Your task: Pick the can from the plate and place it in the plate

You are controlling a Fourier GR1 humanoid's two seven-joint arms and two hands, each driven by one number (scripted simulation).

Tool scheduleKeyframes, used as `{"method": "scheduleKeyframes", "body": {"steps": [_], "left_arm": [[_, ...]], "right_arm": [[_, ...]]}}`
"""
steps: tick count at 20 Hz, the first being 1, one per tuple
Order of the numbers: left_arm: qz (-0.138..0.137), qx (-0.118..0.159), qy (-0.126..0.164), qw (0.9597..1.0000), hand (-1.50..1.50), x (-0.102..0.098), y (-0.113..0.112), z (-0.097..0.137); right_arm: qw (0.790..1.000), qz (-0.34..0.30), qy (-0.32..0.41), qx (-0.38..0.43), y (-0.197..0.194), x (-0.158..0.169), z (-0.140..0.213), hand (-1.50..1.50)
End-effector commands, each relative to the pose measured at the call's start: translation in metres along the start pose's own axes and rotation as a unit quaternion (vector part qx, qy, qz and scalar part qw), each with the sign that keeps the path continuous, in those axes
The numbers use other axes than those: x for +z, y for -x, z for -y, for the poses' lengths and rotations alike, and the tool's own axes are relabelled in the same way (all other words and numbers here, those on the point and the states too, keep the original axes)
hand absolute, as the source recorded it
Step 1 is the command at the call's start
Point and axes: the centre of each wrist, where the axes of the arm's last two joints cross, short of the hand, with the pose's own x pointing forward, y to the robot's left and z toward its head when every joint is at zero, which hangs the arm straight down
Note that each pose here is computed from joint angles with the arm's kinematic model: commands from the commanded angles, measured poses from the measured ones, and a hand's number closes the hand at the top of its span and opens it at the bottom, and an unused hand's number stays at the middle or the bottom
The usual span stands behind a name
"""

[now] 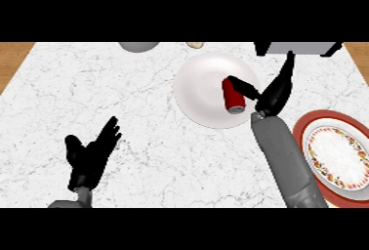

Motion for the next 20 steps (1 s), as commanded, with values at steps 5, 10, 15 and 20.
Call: {"method": "scheduleKeyframes", "body": {"steps": [5, 10, 15, 20], "left_arm": [[-0.029, 0.007, -0.011, 0.9995, 0.00, 0.005, -0.001, -0.007], [-0.023, 0.015, -0.012, 0.9995, 0.00, 0.015, 0.014, -0.009], [-0.030, 0.009, -0.015, 0.9994, 0.00, 0.003, 0.006, -0.013], [-0.023, 0.002, -0.012, 0.9997, 0.00, 0.006, 0.008, 0.006]], "right_arm": [[0.993, -0.001, -0.103, -0.062, 0.048, 0.044, 0.043, -1.50], [0.986, 0.001, -0.152, -0.064, 0.059, 0.075, 0.061, -1.50], [0.987, 0.009, -0.160, -0.019, 0.055, 0.103, 0.097, -1.50], [0.988, 0.005, -0.157, -0.005, 0.066, 0.112, 0.115, -1.50]]}}
